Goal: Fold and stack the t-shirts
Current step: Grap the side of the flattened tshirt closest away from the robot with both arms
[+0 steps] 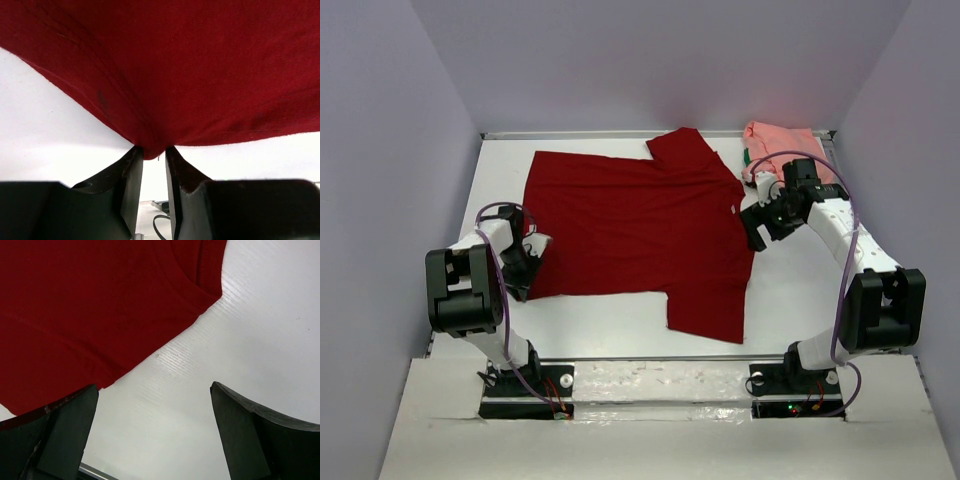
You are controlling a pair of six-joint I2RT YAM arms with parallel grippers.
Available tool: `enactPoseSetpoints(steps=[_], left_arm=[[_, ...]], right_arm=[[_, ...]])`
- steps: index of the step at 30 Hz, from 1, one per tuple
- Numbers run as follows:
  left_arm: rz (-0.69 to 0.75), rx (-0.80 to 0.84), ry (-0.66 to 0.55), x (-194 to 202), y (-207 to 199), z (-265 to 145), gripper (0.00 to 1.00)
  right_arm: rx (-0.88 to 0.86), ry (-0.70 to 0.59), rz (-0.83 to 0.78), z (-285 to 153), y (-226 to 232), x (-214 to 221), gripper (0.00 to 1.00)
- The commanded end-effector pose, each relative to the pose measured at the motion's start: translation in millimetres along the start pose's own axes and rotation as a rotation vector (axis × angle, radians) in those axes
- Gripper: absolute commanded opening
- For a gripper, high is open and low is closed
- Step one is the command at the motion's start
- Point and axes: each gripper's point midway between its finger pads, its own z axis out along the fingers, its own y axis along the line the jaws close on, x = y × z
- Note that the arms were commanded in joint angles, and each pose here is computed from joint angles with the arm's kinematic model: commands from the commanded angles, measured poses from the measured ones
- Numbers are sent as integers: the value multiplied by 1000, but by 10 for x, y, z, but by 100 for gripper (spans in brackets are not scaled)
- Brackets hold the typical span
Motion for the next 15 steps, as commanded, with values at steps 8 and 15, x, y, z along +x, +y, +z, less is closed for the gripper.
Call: enactPoseSetpoints(steps=[8,15], left_arm=[[-14,-48,12,66,79,-33,11],[-14,-48,-10,14,82,-56,0]], right_arm=[[-73,48,-36,-91,175,209,100],[-115,136,-8,-93,252,439,98]])
